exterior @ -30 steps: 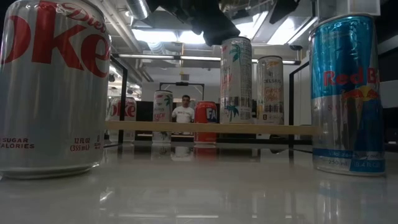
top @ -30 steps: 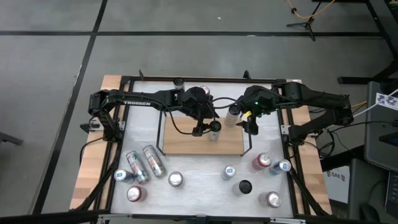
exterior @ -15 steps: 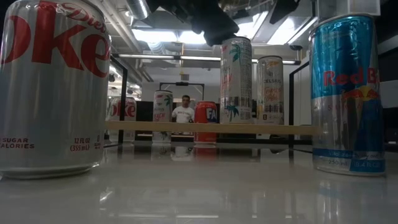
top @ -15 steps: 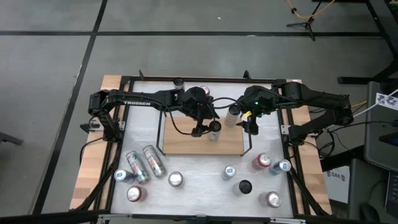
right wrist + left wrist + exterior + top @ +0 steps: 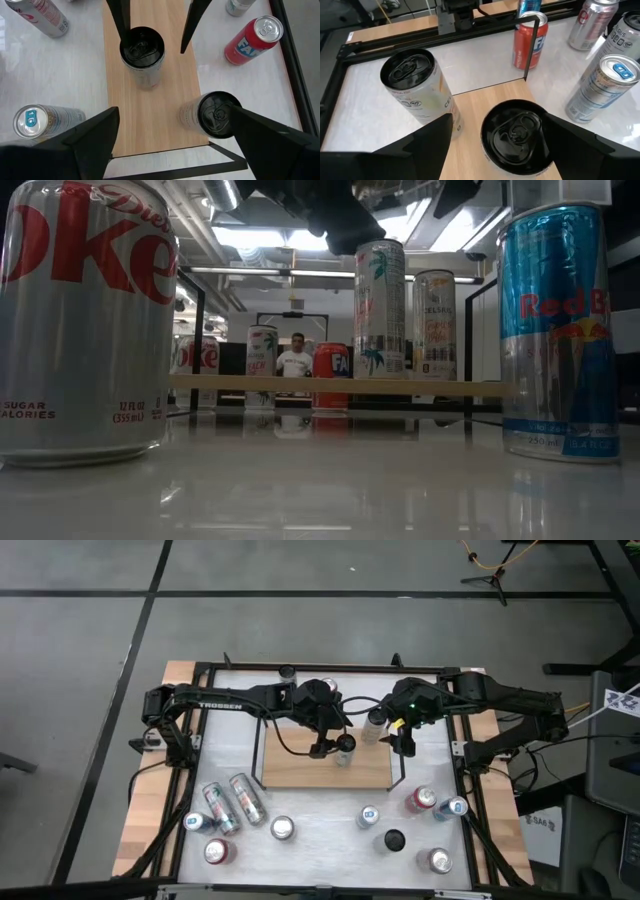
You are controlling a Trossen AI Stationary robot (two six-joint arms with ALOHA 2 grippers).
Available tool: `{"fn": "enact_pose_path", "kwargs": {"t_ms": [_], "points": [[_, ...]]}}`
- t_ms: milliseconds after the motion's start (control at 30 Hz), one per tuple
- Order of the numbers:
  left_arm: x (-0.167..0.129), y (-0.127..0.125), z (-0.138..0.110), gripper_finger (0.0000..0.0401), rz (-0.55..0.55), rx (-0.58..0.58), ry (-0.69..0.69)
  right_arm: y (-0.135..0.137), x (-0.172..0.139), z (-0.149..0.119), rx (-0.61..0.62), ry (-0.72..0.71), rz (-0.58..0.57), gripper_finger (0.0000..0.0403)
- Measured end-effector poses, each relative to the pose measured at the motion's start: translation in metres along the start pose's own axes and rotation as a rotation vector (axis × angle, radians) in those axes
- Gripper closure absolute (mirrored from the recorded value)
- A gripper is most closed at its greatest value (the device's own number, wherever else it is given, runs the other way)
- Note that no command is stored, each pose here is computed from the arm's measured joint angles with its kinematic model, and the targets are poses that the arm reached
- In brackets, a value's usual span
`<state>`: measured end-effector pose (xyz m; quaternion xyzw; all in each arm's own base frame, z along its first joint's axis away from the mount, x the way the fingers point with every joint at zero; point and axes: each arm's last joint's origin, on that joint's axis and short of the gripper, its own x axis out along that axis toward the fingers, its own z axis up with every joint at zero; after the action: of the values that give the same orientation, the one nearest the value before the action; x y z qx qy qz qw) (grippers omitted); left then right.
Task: Place canned beverage on shelf
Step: Put the top right white-pink soda can on the shelf
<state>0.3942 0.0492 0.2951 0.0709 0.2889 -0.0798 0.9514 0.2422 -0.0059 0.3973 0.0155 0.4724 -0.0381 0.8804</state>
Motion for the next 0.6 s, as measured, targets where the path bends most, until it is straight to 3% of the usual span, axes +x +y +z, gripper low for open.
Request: {"fn": "enact_pose_path", "kwargs": {"t_ms": [600], "points": [[0.002,-0.010,0.003,0.0102,-0.066,-0.007,-0.015,0.000,0.000,0.000,0.000,0.000,0.000,0.0031]]}}
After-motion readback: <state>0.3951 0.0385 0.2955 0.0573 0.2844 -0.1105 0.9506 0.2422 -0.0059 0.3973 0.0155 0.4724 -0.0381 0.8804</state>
